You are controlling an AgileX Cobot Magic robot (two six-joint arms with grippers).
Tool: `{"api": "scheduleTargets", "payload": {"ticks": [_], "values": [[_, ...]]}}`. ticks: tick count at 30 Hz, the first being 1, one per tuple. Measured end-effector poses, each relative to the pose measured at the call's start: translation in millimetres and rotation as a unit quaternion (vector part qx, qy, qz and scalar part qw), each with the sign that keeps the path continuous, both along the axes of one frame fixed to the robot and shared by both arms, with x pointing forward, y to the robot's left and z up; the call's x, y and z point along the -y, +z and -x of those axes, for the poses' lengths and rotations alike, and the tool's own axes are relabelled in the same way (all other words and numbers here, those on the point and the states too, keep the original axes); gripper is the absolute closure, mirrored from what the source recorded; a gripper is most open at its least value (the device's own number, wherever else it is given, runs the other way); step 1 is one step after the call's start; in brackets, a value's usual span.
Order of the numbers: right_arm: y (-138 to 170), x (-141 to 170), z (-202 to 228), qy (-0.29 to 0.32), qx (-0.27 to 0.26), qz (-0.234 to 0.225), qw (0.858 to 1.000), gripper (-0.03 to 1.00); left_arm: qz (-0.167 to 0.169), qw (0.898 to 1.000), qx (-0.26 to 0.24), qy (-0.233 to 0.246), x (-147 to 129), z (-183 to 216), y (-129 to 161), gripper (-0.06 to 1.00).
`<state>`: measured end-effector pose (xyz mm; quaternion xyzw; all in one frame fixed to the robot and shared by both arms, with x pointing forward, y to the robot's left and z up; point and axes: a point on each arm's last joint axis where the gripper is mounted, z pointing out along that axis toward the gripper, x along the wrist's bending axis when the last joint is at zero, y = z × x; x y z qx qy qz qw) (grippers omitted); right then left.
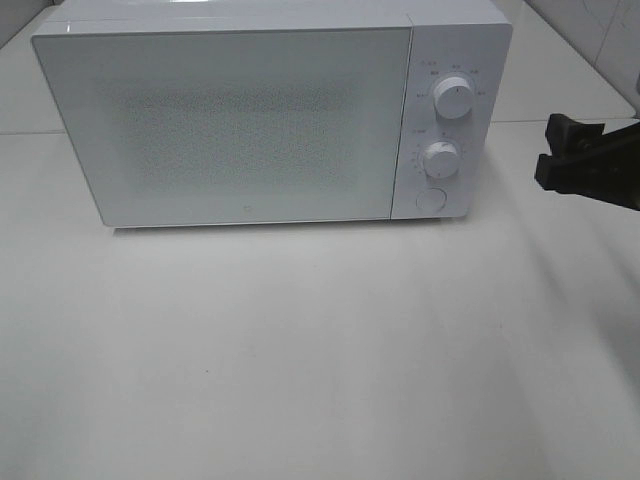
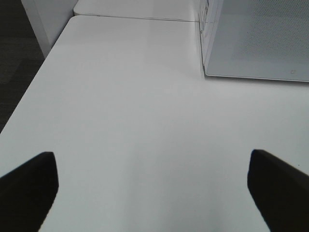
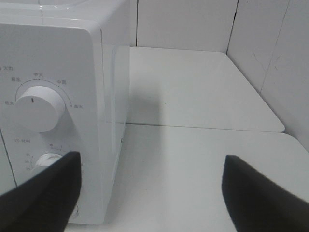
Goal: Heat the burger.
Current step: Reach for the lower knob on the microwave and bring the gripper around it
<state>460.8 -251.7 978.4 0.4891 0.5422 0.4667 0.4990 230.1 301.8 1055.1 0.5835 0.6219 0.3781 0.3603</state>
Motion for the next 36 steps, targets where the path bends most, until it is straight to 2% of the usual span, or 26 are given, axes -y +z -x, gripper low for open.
{"api": "scheduleTargets", "payload": {"ticks": [8,15,25,36], "values": [[-13.4,-25.5,1.0,-0.006,0.023,0.004,1.0,0.2,0.0,1.0,0.0,0.0,0.0,0.0,0.0,-0.04],[-37.3,-49.9,4.3,0.006,-0.012,0.02,1.0,0.2,0.0,1.0,0.0,0.0,0.0,0.0,0.0,-0.04],[-43.6,-77.5,-12.0,0.012,-0.013,0.026,0.999,0.2,0.0,1.0,0.0,0.0,0.0,0.0,0.0,-0.04],[-46.4,-91.2,-27.1,0.006,-0.008,0.037,0.999,0.2,0.0,1.0,0.0,0.0,0.0,0.0,0.0,-0.04]]}}
